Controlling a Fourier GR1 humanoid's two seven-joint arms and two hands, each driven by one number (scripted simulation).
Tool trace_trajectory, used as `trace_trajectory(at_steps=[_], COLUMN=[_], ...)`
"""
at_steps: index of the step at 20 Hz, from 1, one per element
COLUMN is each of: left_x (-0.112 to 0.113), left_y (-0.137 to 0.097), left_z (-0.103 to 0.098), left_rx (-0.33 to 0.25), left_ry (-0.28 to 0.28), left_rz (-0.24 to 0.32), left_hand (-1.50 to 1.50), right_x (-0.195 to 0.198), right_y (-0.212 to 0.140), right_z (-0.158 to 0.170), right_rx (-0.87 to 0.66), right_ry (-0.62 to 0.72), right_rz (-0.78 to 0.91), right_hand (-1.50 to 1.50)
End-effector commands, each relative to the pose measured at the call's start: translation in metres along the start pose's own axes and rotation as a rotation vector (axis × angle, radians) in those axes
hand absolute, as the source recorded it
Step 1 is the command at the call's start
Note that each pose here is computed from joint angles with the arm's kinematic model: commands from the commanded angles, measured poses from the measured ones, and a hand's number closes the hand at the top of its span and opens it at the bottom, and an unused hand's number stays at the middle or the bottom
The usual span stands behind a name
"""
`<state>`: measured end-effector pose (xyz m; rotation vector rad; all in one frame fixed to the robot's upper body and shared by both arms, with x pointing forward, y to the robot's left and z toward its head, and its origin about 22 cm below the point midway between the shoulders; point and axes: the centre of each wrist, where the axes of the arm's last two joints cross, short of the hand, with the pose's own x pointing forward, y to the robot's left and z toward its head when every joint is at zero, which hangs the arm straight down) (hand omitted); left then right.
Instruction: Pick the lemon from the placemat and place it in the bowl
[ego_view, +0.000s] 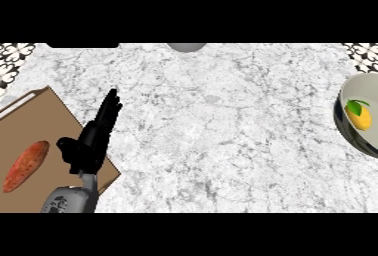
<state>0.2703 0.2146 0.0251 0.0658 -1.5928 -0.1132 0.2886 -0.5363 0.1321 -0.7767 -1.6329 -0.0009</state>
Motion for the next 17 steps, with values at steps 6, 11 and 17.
trace_trajectory(at_steps=[6,11,17], left_x=[0.003,-0.002,0.003], left_y=[0.015,0.009,0.004], left_z=[0.014,-0.010,0.006], left_rx=[-0.006,0.016,0.002], left_ry=[0.008,-0.002,-0.023], left_rz=[0.005,-0.004,0.009], left_hand=[0.00,0.00,0.00], right_x=[-0.013,-0.020,-0.063], right_y=[-0.069,-0.101,-0.066], right_z=[0.024,0.048,0.076], right_rx=[0.031,0.092,0.110], right_ry=[0.031,-0.002,0.004], right_rz=[-0.184,-0.197,-0.195], right_hand=[-1.50,-1.50,-1.50])
